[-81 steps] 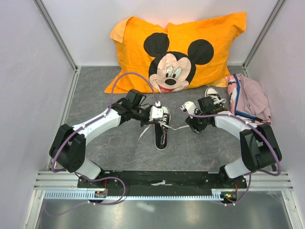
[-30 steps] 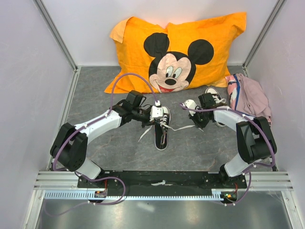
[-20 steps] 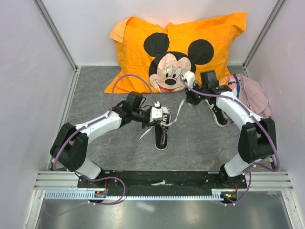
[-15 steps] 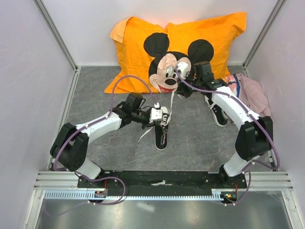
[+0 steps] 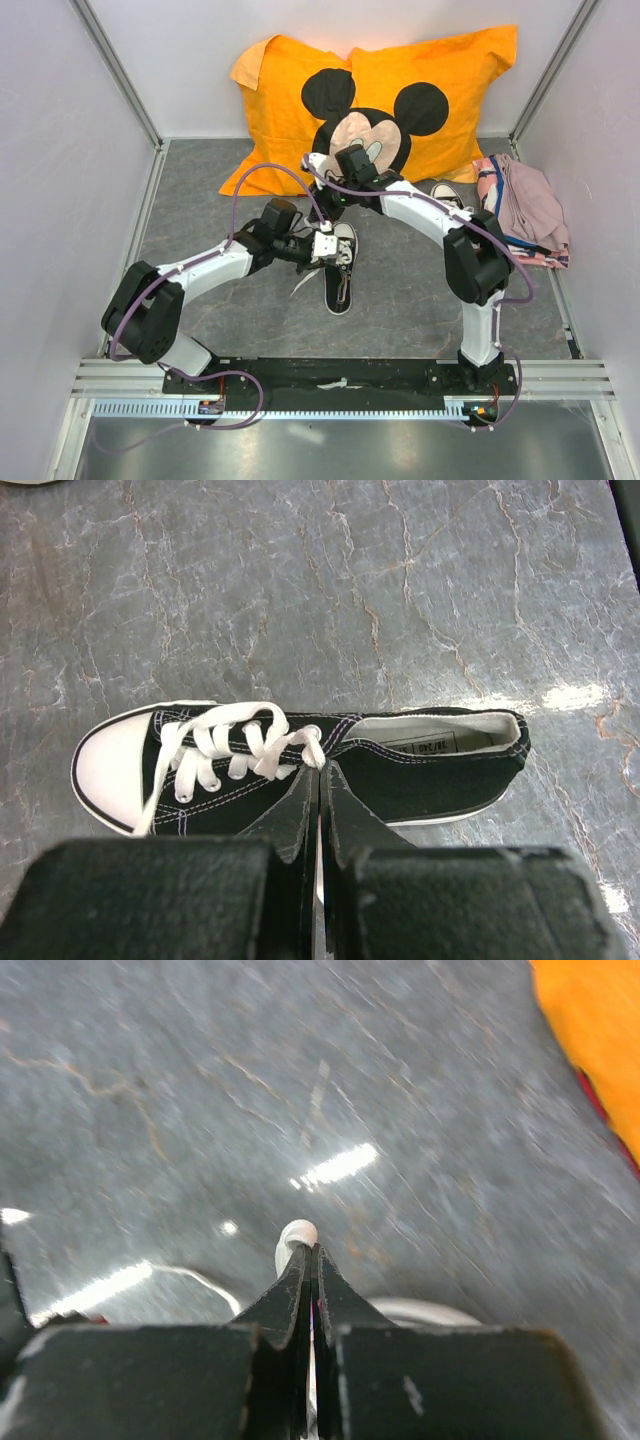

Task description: Tie the shoes

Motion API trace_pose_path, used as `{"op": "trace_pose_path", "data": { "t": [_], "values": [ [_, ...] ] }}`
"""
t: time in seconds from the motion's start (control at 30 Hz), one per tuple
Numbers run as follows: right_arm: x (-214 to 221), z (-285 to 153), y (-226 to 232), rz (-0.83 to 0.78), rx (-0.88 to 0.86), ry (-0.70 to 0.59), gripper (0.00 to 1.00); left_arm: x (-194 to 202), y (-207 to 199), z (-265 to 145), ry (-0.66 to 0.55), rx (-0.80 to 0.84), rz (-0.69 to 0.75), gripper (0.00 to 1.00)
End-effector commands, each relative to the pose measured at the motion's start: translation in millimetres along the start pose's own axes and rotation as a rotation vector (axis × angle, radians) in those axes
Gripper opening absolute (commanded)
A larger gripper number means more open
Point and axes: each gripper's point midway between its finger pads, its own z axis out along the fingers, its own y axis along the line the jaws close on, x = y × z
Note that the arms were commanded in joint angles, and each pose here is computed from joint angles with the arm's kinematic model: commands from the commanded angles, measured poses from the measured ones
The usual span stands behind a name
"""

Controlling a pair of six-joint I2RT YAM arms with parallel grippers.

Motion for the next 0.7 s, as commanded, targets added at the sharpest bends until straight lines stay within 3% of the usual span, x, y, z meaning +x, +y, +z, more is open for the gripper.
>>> {"op": "trace_pose_path", "data": {
  "t": [0.0,0.13,0.23,0.27,0.3,0.4,0.5,0.67],
  "values": [
    [-51.0,13.0,34.4,-0.012,-0.106,-0.118,0.00,-21.2,4.1,-5.2,-0.061,-0.022,0.097,0.02],
    [-65.0,24.9,52.0,-0.007,-0.150,-0.148,0.00,-20.8,4.0,-4.6,-0.067,-0.026,0.089,0.02],
    [-48.1,40.0,51.8,0.018,-0.163,-0.108,0.03,-18.7,3.3,-4.4,-0.063,-0.029,0.079,0.02],
    [-37.8,47.3,48.8,0.031,-0.166,-0.085,0.07,-15.9,2.0,-3.8,-0.058,-0.028,0.073,0.01],
    [-29.3,50.3,45.6,0.044,-0.163,-0.064,0.22,-15.3,1.5,-3.8,-0.057,-0.027,0.068,0.02],
    [-15.1,50.3,42.8,0.051,-0.161,-0.020,0.50,-17.6,5.5,-3.6,-0.065,-0.043,0.080,0.02],
    [-23.2,29.6,33.4,0.074,-0.134,-0.037,0.61,-15.1,5.6,-3.8,-0.060,-0.048,0.076,0.02],
    [-47.7,-17.9,27.1,0.120,-0.122,-0.080,0.65,-11.7,8.2,-2.3,-0.053,-0.061,0.073,0.01]
  ]
}}
